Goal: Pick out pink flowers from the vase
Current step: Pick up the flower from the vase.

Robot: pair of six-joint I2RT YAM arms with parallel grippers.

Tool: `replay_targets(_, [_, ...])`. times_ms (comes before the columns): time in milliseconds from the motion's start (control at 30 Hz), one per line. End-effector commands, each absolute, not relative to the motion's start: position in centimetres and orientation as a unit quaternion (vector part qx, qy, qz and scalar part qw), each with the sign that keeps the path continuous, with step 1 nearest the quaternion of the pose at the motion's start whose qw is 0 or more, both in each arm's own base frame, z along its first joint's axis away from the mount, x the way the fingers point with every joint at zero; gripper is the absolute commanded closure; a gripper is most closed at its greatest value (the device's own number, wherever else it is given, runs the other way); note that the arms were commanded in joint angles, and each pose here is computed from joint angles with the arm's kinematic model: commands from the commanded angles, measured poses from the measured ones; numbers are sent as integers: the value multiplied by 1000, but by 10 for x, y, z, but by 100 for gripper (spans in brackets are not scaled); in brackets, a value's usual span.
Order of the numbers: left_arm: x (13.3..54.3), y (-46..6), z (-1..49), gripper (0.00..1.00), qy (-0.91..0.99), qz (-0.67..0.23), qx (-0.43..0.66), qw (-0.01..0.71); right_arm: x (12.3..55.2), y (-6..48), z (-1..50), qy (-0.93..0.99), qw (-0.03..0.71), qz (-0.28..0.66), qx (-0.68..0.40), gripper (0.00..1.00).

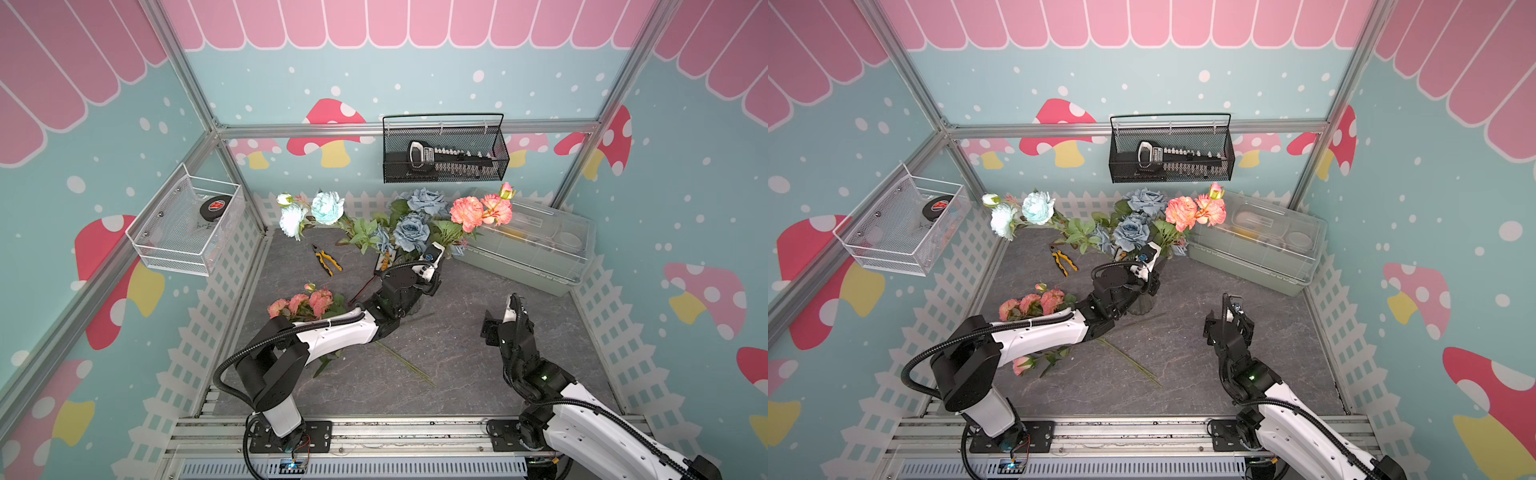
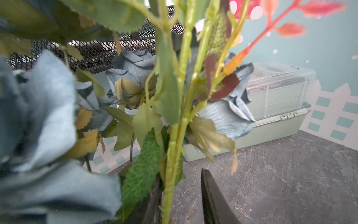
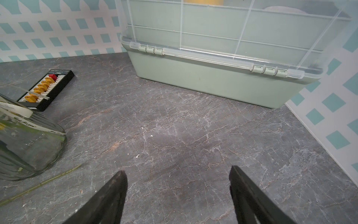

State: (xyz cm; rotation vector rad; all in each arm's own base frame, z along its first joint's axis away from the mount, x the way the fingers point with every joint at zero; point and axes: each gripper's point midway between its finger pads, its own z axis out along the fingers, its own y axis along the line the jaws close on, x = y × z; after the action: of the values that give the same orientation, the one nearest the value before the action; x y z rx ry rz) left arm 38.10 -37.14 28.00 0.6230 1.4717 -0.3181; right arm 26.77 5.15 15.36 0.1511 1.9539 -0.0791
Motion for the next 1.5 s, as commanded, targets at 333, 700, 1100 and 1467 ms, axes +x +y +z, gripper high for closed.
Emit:
replay_targets(333, [369, -356, 330, 90, 623, -153, 263, 721, 267, 50, 152, 826, 558, -32, 68, 19])
replay_targets(700, [357, -352, 369, 100, 601, -171, 265, 735, 267, 50, 153, 825, 560, -28, 67, 19])
replay_targets(1100, [327, -341, 437, 100, 557, -236, 255, 754, 268, 55, 152, 827, 559, -19, 60, 19])
replay_targets(1467, [285, -315, 504, 100, 497, -313, 232, 775, 269, 61, 150, 829, 557, -6, 51, 16])
